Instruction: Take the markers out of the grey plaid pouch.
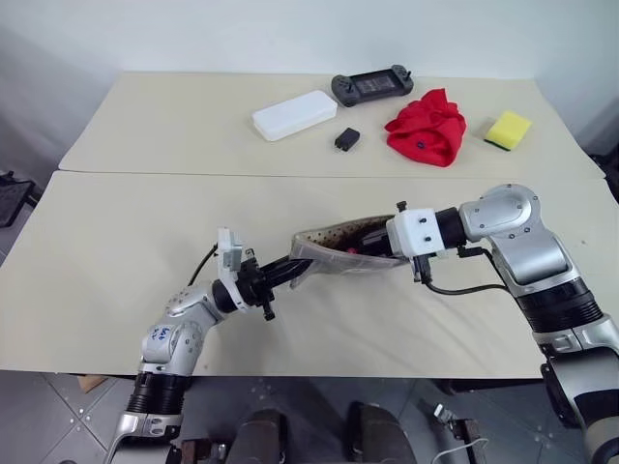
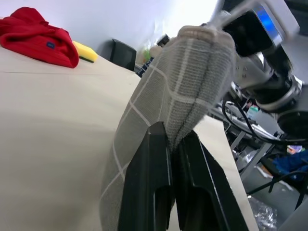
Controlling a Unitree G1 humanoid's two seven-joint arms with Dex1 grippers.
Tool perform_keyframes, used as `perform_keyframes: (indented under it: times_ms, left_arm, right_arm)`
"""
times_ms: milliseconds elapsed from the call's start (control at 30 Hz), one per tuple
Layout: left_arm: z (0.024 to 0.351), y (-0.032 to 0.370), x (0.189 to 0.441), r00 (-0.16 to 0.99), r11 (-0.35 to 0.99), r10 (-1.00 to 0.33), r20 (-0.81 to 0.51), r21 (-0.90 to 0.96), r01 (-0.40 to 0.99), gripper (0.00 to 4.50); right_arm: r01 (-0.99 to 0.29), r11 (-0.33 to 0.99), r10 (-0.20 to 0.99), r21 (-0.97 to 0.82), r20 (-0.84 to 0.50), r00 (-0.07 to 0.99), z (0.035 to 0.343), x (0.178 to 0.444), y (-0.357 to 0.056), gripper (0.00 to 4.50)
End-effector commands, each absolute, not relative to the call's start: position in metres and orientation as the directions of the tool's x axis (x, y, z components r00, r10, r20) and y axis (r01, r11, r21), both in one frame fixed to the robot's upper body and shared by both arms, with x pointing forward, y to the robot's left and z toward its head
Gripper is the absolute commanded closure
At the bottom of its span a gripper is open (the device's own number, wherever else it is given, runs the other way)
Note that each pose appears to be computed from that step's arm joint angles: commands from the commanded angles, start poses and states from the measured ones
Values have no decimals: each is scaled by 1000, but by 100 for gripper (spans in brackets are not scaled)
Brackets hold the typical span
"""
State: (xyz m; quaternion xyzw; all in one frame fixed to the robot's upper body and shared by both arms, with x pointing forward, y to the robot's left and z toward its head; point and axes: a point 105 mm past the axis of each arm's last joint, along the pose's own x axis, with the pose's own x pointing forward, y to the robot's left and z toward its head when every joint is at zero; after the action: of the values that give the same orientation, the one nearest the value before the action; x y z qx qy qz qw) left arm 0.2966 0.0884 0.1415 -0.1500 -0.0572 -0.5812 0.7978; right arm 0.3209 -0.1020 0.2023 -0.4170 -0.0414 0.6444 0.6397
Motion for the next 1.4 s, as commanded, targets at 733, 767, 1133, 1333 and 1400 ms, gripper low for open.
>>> perform_keyframes:
  times_ms: [733, 767, 1133, 1333, 1400]
  left_arm:
    - [138, 91, 283, 260, 260, -943, 209, -29, 965, 450]
    - [138, 91, 283, 259, 259, -943, 209, -28, 965, 450]
    - [138, 91, 276, 171, 171, -967, 187, -14, 985, 450]
    - [136, 87, 273, 77, 80, -988, 135, 16, 997, 450]
    - [137, 86, 278, 61, 65, -990, 125, 28, 997, 450]
  right_arm:
    - [-961, 232, 955, -150, 222, 196, 324, 290, -136, 388]
    - [-955, 261, 948, -137, 222, 227, 326, 292, -144, 388]
    - [-680, 719, 640, -144, -246, 728, 219, 334, -286, 388]
    - [-593, 789, 498, -158, -401, 769, 172, 334, -317, 388]
    - [-535, 812, 412, -233, -422, 808, 162, 337, -331, 353]
